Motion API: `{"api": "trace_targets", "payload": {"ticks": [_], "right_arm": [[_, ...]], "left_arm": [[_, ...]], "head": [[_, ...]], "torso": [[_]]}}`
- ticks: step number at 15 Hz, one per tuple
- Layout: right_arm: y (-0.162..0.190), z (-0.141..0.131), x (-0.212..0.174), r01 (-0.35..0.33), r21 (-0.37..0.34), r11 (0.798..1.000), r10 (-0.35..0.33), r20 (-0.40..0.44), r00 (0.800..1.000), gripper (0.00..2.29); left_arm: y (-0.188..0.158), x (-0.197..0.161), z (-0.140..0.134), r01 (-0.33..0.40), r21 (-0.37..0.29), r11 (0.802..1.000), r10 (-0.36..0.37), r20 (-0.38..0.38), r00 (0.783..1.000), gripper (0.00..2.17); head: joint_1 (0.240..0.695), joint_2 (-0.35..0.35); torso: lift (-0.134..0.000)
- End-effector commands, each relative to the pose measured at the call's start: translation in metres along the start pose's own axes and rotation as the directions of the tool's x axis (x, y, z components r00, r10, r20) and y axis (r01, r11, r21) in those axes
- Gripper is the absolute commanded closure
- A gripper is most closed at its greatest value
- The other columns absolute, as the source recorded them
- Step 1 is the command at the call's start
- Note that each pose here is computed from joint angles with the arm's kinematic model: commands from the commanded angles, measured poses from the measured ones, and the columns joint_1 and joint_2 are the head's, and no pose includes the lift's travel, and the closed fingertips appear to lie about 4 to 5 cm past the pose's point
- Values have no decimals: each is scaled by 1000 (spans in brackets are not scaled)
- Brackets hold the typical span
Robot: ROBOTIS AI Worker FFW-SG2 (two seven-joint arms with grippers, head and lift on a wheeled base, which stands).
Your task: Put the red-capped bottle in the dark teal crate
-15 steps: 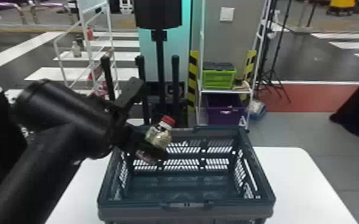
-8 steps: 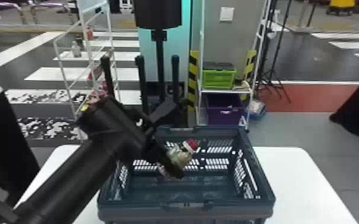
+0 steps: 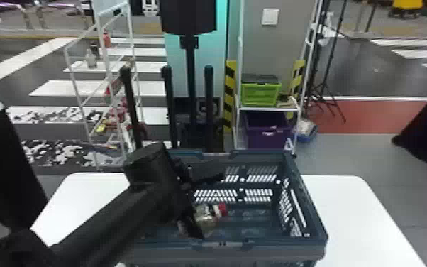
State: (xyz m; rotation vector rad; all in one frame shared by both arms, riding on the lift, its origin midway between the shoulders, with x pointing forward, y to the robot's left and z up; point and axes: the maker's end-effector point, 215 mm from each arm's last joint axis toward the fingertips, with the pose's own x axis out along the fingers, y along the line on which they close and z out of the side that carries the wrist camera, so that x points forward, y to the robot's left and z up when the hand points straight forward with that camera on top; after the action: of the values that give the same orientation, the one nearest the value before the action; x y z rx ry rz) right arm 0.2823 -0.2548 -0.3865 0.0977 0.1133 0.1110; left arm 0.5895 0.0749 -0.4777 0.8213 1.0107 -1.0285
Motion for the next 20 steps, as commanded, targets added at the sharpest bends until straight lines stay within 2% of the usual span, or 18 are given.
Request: {"api": "trace_targets", "payload": {"ticks": [1,2,3,4,6,7,12,15,17,18,19,20], "right_arm": [[0,0,0,0,2,1000,0,0,1000,151],[0,1,0,0,2,1000,0,3,1000,151],[0,1,-1,1,2,1000,-1,3,1000,151],[0,2,-1,2,3,1000,-2,8,1000,151],[-2,3,-3,5,0,1000,-5,15,1000,151],[-2,5,-3,6,1,1000,-6,19,1000,151],[-8,8,-5,16,1,1000,-16,31,999,151],[-12,8,-5,23,-3,1000,-23,30,999,151],[-14,9,-5,26,-2,1000,-26,30,999,151],[-15,8,-6,27,-3,1000,-27,29,999,151],[-16,7,-6,29,-5,1000,-29,23,999,151],[-17,9,-5,30,-5,1000,-30,27,999,151]], "left_arm": [[-1,4,-5,-7,13,1000,8,-21,1000,2138],[1,5,-5,-19,15,1000,19,-23,1000,2135],[2,6,-5,-33,20,999,33,-26,999,2034],[5,7,-4,-55,28,998,56,-28,998,1774],[9,10,-1,-100,34,994,101,-27,995,248],[13,8,-1,-119,30,992,119,-27,992,-2],[34,-17,12,-221,-15,975,221,12,975,12],[52,-56,28,-273,-82,959,280,99,955,29],[65,-89,30,-315,-161,935,337,136,932,36],[68,-106,36,-319,-201,926,355,179,918,36],[68,-125,39,-322,-237,917,373,219,902,39],[69,-145,37,-334,-283,899,405,249,880,39]], "head": [[499,0],[499,0],[499,0],[499,0],[499,0],[499,0],[499,0],[499,0],[499,0],[499,0],[499,0],[499,0]], "torso": [[0],[0],[0],[0],[0],[0],[0],[0],[0],[0],[0],[0]]}}
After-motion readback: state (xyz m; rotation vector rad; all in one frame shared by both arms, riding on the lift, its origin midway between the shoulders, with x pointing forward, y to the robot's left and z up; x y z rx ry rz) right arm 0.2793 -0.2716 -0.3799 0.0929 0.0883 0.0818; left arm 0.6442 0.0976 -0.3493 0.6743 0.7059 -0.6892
